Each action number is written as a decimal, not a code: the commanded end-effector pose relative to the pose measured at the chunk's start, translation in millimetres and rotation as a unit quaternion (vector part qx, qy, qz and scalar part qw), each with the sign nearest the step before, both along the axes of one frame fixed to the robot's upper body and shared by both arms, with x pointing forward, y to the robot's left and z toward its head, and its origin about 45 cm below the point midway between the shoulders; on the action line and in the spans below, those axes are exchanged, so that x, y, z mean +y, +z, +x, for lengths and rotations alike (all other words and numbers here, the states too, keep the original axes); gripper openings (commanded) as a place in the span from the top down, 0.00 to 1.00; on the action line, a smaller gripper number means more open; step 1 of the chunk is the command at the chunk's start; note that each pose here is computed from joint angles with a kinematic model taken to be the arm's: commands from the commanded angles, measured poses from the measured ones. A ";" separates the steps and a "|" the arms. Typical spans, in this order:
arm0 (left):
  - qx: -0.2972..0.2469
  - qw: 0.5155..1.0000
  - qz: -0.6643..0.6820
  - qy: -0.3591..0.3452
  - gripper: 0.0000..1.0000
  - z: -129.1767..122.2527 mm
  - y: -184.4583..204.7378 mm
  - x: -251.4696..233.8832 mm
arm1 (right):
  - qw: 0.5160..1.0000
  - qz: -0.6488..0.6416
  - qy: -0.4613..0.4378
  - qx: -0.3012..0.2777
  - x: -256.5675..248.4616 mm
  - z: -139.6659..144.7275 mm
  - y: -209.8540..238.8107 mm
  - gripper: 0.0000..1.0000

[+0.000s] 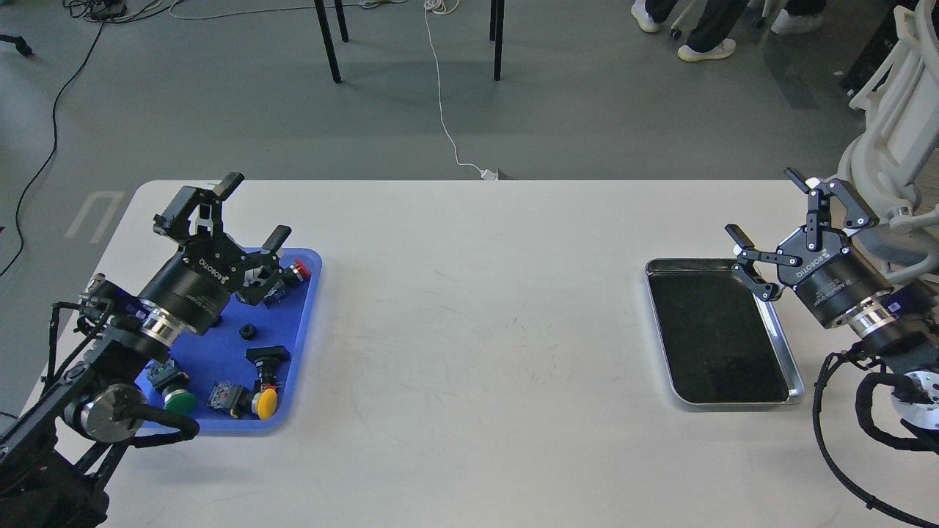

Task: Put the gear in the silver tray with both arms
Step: 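Move the left gripper over the blue tray of parts, then lower the left gripper and grasp a small black gear in the blue tray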

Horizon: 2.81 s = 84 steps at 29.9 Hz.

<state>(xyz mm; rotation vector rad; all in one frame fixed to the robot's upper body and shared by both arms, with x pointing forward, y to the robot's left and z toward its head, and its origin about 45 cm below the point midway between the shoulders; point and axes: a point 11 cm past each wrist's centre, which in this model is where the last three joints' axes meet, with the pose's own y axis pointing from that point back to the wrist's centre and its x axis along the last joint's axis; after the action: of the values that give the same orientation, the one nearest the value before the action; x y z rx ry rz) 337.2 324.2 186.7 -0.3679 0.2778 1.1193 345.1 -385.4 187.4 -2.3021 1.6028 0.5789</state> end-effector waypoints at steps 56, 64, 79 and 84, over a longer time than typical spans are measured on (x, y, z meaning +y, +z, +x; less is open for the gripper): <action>-0.081 0.500 0.814 -0.283 0.08 8.1 -51.1 105.9 | 1.000 -0.004 -0.005 -0.011 -3.9 5.1 6.7 0.01; -0.077 0.503 0.811 -0.289 0.20 5.2 -59.2 103.0 | 1.000 -0.003 -0.006 -0.010 -4.4 4.4 5.9 0.01; -0.068 0.500 0.811 -0.296 0.36 1.5 -66.3 105.9 | 1.000 -0.003 -0.006 -0.008 -3.8 3.8 4.7 0.01; -0.066 0.501 0.811 -0.295 0.37 0.9 -67.0 107.0 | 1.000 -0.002 -0.006 -0.008 -2.9 3.9 3.6 0.01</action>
<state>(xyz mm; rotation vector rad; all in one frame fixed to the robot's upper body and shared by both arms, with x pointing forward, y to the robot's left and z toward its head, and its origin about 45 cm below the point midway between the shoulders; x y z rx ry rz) 338.2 430.2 119.8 1.2925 -0.8092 0.2509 348.9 -389.2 191.7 -2.2937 1.6117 0.5522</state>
